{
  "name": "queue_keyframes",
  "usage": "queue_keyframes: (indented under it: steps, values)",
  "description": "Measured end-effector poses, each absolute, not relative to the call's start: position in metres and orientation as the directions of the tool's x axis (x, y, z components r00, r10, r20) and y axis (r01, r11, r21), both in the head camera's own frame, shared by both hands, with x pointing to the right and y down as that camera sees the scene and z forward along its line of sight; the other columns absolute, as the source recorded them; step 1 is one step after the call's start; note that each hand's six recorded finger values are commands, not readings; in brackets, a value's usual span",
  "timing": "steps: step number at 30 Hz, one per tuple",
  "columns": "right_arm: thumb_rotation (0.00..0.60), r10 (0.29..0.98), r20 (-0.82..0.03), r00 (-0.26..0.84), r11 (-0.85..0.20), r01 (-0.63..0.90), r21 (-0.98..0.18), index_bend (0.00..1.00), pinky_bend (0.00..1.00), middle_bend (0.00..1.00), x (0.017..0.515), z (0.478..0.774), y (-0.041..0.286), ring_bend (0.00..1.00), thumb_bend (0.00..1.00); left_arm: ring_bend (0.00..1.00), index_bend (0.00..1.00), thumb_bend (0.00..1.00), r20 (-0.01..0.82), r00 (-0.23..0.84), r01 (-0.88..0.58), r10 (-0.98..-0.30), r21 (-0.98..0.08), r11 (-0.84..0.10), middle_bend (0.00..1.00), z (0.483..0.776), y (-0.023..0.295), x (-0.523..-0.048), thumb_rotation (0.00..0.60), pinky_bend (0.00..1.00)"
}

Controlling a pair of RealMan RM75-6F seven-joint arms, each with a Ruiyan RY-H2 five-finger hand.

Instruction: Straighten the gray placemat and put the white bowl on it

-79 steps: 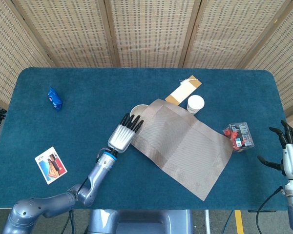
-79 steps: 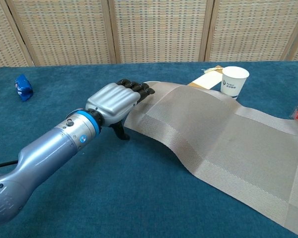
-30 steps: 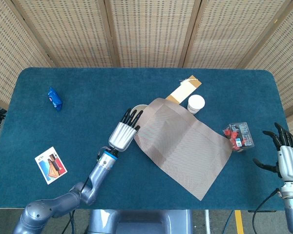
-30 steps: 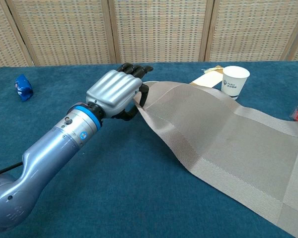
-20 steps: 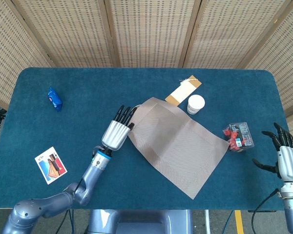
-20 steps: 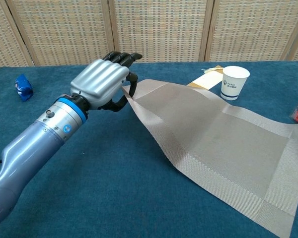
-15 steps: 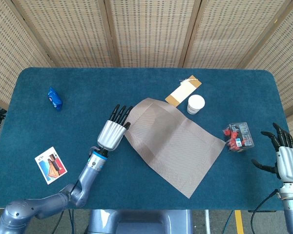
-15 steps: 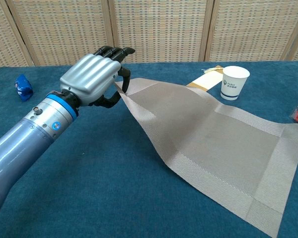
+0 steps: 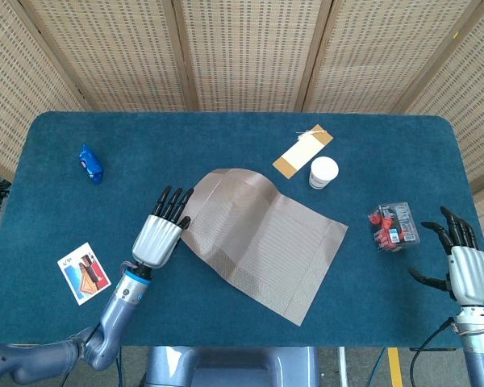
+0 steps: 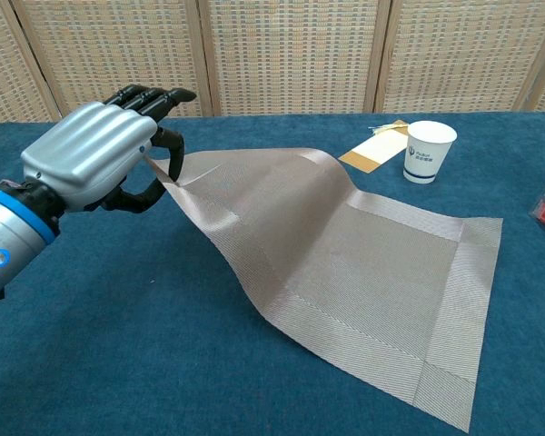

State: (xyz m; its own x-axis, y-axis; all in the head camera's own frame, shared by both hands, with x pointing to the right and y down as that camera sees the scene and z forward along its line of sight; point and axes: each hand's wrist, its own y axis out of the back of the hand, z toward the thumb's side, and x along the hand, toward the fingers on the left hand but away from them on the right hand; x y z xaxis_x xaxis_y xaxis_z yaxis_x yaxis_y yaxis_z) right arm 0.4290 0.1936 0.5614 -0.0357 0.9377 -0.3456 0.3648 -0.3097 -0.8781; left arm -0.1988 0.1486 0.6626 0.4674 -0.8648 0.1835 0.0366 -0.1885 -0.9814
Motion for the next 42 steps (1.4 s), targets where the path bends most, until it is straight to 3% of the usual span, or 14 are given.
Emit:
queue_keyframes:
  steps: [30, 42]
  values:
    - [0.600, 0.935, -0.354, 0.013, -0.334, 0.366, -0.869, 0.26, 0.00, 0.00, 0.412, 0.557, 0.203, 0.00, 0.16, 0.00, 0.61, 0.63, 0.418, 0.588, 0.211, -0.692, -0.906, -0.368, 0.00, 0.632, 0.263, -0.224, 0.600, 0.00]
    - [0.600, 0.933, -0.360, 0.010, -0.338, 0.366, -0.867, 0.26, 0.00, 0.00, 0.413, 0.556, 0.204, 0.00, 0.16, 0.00, 0.61, 0.63, 0.478, 0.623, 0.260, -0.620, -0.873, -0.412, 0.00, 0.635, 0.279, -0.222, 0.600, 0.00]
